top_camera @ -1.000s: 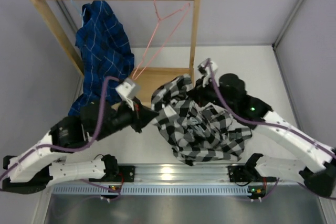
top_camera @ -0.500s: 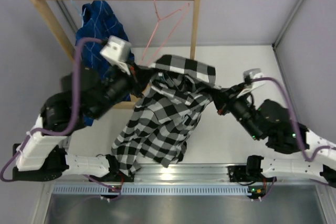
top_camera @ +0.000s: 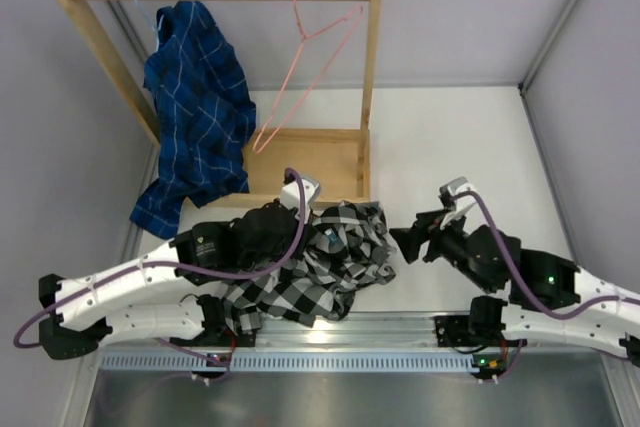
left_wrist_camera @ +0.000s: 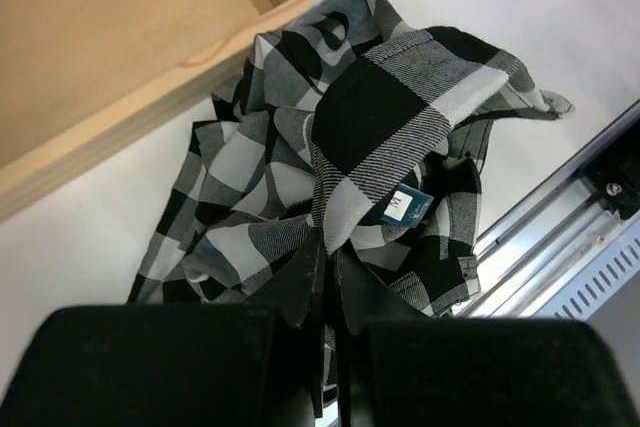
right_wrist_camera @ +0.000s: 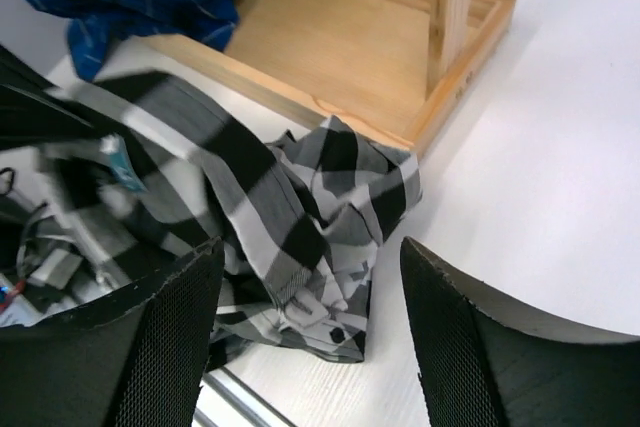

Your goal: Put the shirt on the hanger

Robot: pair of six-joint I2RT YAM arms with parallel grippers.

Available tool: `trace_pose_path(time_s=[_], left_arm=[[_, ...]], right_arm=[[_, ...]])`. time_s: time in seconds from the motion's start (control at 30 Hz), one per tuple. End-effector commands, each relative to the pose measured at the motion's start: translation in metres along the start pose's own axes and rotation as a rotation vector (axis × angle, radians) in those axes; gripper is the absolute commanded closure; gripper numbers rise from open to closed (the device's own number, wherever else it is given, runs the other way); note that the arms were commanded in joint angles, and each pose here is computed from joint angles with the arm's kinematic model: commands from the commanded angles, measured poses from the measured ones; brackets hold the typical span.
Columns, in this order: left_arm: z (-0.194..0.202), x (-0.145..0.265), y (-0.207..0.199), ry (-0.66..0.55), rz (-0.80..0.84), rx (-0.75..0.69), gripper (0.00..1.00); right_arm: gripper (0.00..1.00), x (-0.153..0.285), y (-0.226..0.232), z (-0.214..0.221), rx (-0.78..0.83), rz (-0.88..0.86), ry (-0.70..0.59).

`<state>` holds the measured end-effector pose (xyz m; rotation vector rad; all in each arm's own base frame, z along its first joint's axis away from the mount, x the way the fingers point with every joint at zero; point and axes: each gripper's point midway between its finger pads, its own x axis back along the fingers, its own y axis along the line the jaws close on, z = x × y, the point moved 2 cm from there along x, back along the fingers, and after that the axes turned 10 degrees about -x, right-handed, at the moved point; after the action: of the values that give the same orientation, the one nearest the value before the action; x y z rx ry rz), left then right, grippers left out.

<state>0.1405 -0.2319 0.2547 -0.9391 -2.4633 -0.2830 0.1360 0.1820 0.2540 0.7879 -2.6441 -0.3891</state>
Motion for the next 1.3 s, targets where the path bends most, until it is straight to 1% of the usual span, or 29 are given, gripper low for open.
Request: trace_pose_path(time_s=[0.0,0.03,0.07,0.1,0.13,0.17,0.2,0.3,0.33,0.4,0.43,0.47,0.53,0.57,0.6,0.63,0.67,0.77,0.8,0.83,0.87,0.9,0.93,0.97,1.0,1.07,1.13,1.17,1.27], left_arm=[[-0.018,-0.001,-0.016,-0.101,0.089,0.095,1.0],[-0.017,-0.002,-0.018,-0.098,0.099,0.096,1.0],[-0.017,-0.003,-0.02,-0.097,0.107,0.096,1.0],[-0.018,-0.003,-0.022,-0.097,0.115,0.098,1.0],[-0.019,-0.003,-0.021,-0.098,0.111,0.1,1.0],[-0.02,-0.004,-0.021,-0.1,0.107,0.104,1.0],[-0.022,-0.003,-0.021,-0.105,0.107,0.105,1.0],[-0.028,0.002,-0.02,-0.124,0.11,0.115,1.0],[-0.03,0.003,-0.019,-0.13,0.106,0.117,1.0],[-0.033,0.006,-0.019,-0.14,0.113,0.12,1.0],[-0.034,0.007,-0.019,-0.143,0.117,0.122,1.0],[-0.035,0.008,-0.018,-0.148,0.117,0.122,1.0],[-0.037,0.011,-0.016,-0.161,0.109,0.128,1.0],[-0.039,0.012,-0.011,-0.173,0.086,0.133,1.0],[-0.04,0.013,-0.007,-0.181,0.069,0.137,1.0],[-0.042,0.015,-0.002,-0.189,0.047,0.144,1.0],[-0.044,0.017,0.01,-0.201,-0.02,0.158,1.0],[-0.049,0.02,0.029,-0.222,-0.127,0.17,1.0],[-0.054,0.023,0.04,-0.245,-0.19,0.183,1.0],[-0.056,0.024,0.044,-0.253,-0.213,0.189,1.0],[-0.063,0.023,0.045,-0.282,-0.218,0.193,1.0],[-0.06,0.017,0.038,-0.279,-0.174,0.178,1.0],[-0.06,0.013,0.03,-0.286,-0.129,0.173,0.89],[-0.06,0.008,0.021,-0.296,-0.076,0.162,0.77],[-0.057,-0.001,0.002,-0.309,0.029,0.158,0.6],[-0.053,-0.01,-0.012,-0.316,0.096,0.187,0.45],[-0.043,-0.023,-0.023,-0.299,0.135,0.222,0.25],[-0.04,-0.026,-0.025,-0.286,0.139,0.271,0.02],[-0.016,-0.04,-0.02,-0.235,0.075,0.335,0.02]], right_arm=[[0.31,0.02,0.018,-0.027,0.066,-0.126,-0.005],[0.31,0.018,0.023,-0.028,0.138,-0.159,0.0],[0.3,0.012,0.037,-0.021,0.193,-0.219,0.044],[0.3,0.008,0.047,-0.019,0.235,-0.253,0.06],[0.29,0.005,0.052,-0.024,0.296,-0.271,0.063],[0.29,-0.008,0.054,-0.015,0.342,-0.234,0.107],[0.3,-0.013,0.057,-0.02,0.36,-0.218,0.106],[0.3,-0.035,0.06,-0.015,0.429,-0.157,0.132],[0.3,-0.04,0.06,-0.015,0.473,-0.152,0.135],[0.34,-0.054,0.053,-0.007,0.509,-0.096,0.15],[0.39,-0.06,0.051,-0.009,0.515,-0.075,0.134],[0.49,-0.068,0.046,-0.004,0.522,-0.051,0.148],[0.63,-0.08,0.026,0.0,0.494,0.005,0.166],[0.88,-0.082,0.026,-0.001,0.467,-0.011,0.159],[1.0,-0.086,0.012,0.0,0.447,0.028,0.158],[1.0,-0.085,0.008,-0.004,0.404,0.051,0.133],[1.0,-0.08,0.001,-0.018,0.357,0.099,0.072],[1.0,-0.062,-0.011,-0.045,0.222,0.175,-0.043],[1.0,-0.056,-0.009,-0.052,0.198,0.162,-0.059],[1.0,-0.052,-0.005,-0.055,0.166,0.142,-0.065],[1.0,-0.049,0.001,-0.056,0.151,0.101,-0.054],[1.0,-0.049,0.005,-0.055,0.145,0.079,-0.037],[1.0,-0.05,0.011,-0.049,0.146,0.045,-0.012],[1.0,-0.058,0.009,-0.039,0.155,0.064,0.022],[1.0,-0.066,0.002,-0.028,0.153,0.114,0.056],[1.0,-0.076,-0.011,-0.02,0.138,0.182,0.085],[1.0,-0.086,-0.02,-0.01,0.116,0.228,0.12],[1.0,-0.09,-0.029,-0.013,0.1,0.265,0.115],[1.0,-0.101,-0.041,-0.011,0.068,0.33,0.127]])
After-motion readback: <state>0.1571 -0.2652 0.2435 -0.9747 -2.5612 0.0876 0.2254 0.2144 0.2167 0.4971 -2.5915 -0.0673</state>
